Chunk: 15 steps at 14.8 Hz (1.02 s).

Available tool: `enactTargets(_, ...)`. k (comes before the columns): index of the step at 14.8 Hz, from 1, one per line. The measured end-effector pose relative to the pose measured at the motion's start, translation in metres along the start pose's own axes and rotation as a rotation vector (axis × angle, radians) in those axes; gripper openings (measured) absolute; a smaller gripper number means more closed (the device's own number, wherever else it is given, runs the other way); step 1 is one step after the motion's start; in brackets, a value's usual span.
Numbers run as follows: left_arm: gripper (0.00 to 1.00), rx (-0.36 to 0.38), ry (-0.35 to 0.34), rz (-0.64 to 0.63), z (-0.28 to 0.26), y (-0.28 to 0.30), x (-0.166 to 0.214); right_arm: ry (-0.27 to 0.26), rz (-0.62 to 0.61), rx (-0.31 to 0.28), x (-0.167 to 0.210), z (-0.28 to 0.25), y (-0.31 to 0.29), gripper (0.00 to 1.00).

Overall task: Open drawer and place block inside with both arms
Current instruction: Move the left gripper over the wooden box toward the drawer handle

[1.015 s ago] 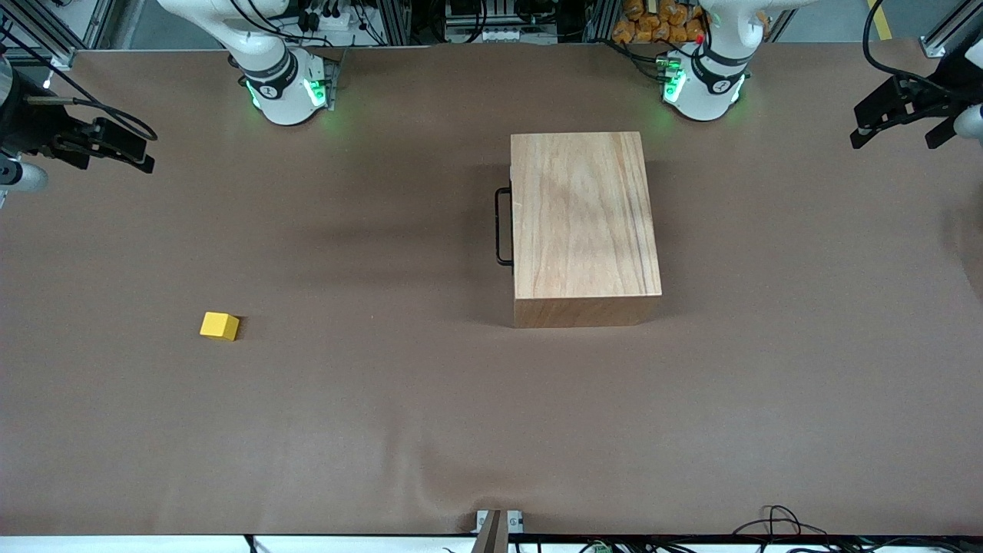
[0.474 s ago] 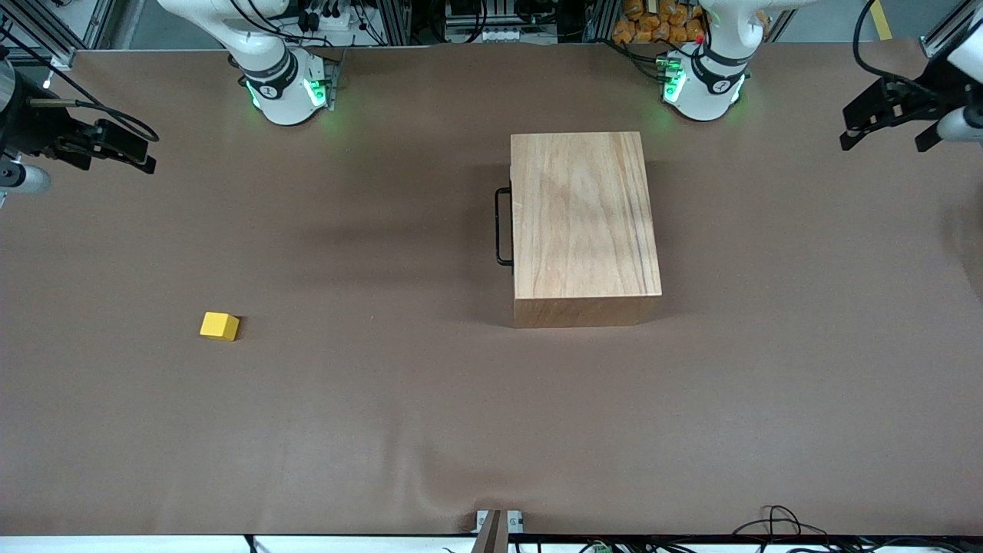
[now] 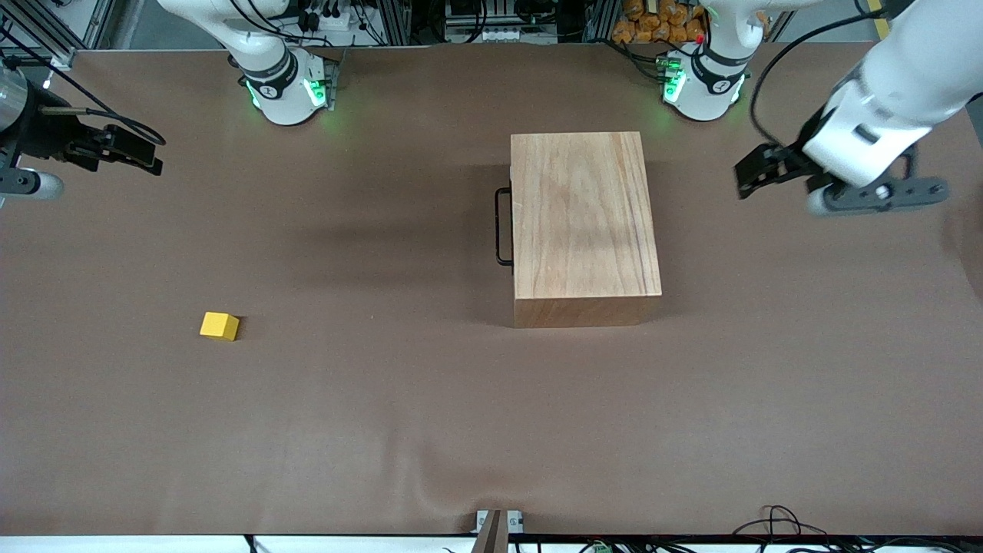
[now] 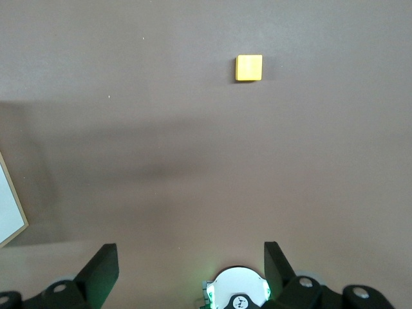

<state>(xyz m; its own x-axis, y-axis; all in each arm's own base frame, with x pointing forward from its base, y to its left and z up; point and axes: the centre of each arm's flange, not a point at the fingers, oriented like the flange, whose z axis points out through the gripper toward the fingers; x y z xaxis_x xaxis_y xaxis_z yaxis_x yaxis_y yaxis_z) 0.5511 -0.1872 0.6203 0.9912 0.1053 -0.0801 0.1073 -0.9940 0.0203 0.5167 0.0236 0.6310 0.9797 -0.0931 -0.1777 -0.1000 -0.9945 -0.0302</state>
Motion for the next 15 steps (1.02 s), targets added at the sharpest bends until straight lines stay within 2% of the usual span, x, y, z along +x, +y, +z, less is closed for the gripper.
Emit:
enactTargets(3,1.00,0.007,-0.018,-0.059,0.024,0.062,0.004,0.001,0.000,0.000,0.000,0.000,0.000,1.00)
enactTargets(10,1.00,-0.008,0.001,-0.167,0.070,0.170,-0.006,0.002,-0.001,0.000,0.000,0.000,0.000,1.00)
enactTargets(15,1.00,0.097,0.059,-0.182,0.120,0.245,-0.027,0.002,0.000,-0.001,0.001,0.000,0.000,1.00)
